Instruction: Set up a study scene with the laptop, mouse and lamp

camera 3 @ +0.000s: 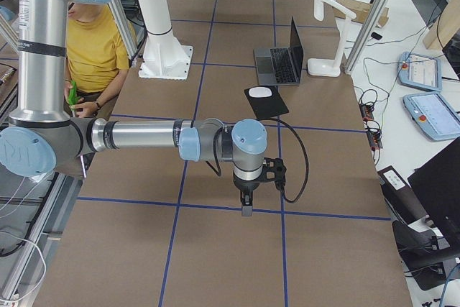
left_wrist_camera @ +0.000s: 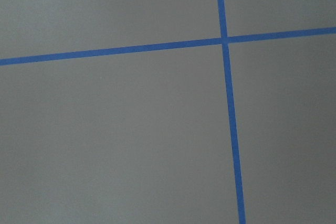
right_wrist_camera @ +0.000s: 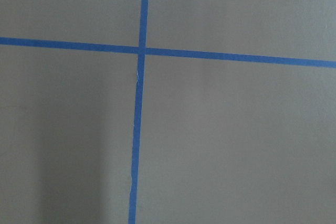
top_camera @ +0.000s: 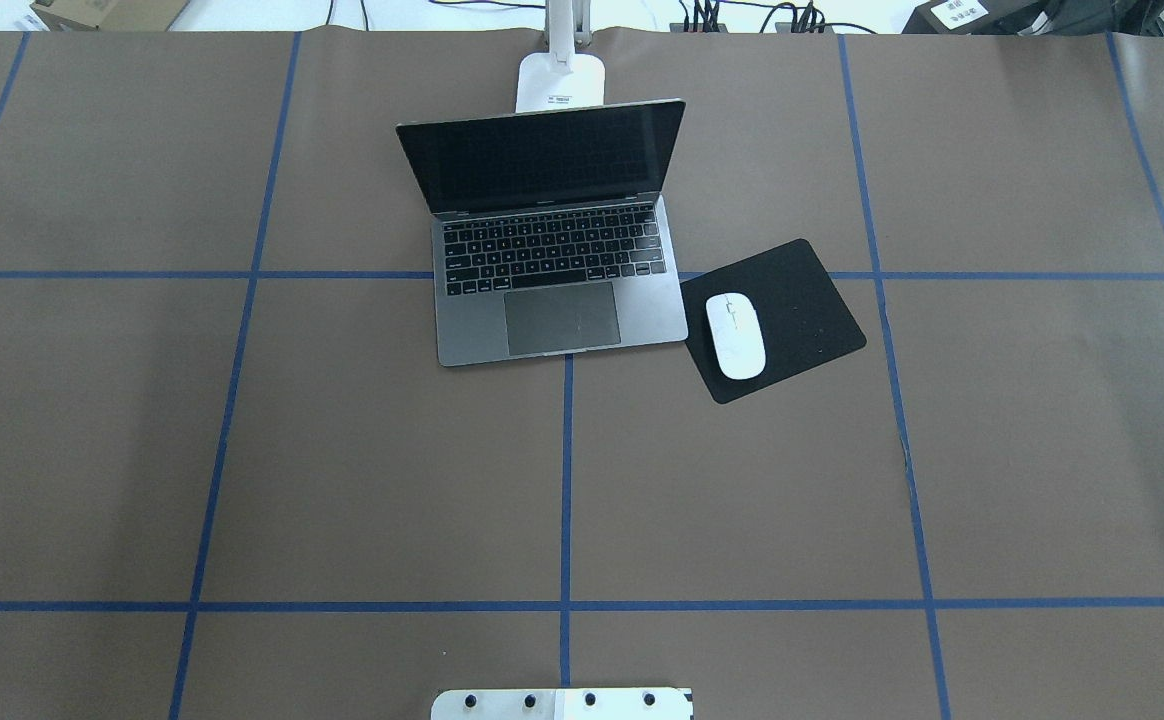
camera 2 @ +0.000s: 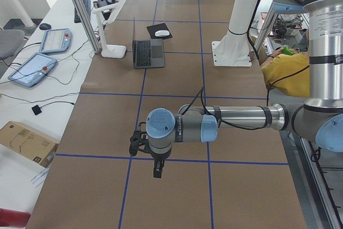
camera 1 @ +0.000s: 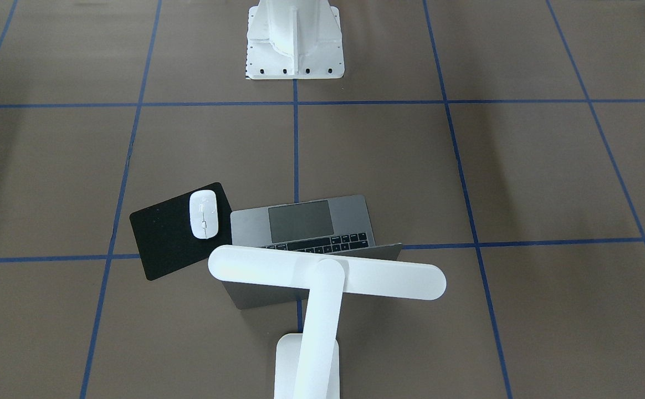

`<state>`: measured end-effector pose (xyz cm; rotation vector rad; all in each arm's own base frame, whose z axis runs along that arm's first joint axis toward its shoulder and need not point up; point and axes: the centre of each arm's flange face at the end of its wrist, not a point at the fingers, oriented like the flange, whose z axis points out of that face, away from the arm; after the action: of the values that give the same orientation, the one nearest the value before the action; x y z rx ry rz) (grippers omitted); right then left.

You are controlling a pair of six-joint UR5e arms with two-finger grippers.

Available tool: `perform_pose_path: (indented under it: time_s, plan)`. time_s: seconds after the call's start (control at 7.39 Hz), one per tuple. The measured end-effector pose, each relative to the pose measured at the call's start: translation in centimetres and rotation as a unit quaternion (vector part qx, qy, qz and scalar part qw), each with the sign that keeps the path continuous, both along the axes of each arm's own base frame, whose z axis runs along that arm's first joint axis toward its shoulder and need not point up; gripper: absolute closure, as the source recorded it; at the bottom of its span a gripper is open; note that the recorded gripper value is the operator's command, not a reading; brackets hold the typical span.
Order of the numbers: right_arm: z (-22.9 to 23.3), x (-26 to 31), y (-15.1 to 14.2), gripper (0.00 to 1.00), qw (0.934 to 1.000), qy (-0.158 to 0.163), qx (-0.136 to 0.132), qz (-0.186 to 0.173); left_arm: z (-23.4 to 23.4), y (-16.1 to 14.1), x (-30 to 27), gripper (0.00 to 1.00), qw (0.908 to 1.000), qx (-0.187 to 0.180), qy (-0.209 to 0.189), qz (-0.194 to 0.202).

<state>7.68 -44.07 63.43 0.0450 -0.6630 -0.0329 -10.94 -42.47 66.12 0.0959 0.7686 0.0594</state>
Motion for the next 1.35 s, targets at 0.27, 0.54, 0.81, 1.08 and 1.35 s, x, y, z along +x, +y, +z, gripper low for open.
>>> perform_pose_path:
  time_s: [0.27,0.54,0.81,1.08,1.35]
  plan:
    - [0.05,-0.03,0.00,0.00,1.0000,0.000,-0.001,0.000,0.01,0.00,0.04,0.00,1.0000,-0.001,0.000,0.001]
    - [0.04,-0.05,-0.01,0.00,1.0000,-0.001,-0.001,0.000,0.06,0.01,0.04,0.00,1.0000,-0.001,0.000,0.000]
    - [0.01,-0.09,-0.07,0.00,1.0000,-0.001,0.000,-0.001,0.06,0.02,0.12,0.00,1.0000,-0.002,0.006,0.000]
    - [0.07,-0.11,-0.05,0.00,1.0000,-0.001,-0.001,-0.001,0.05,0.02,0.21,0.00,0.9999,-0.002,0.013,0.000]
    - [0.11,-0.16,-0.03,0.00,1.0000,-0.001,-0.002,-0.002,0.08,0.02,0.25,0.00,0.9999,-0.003,0.014,0.000]
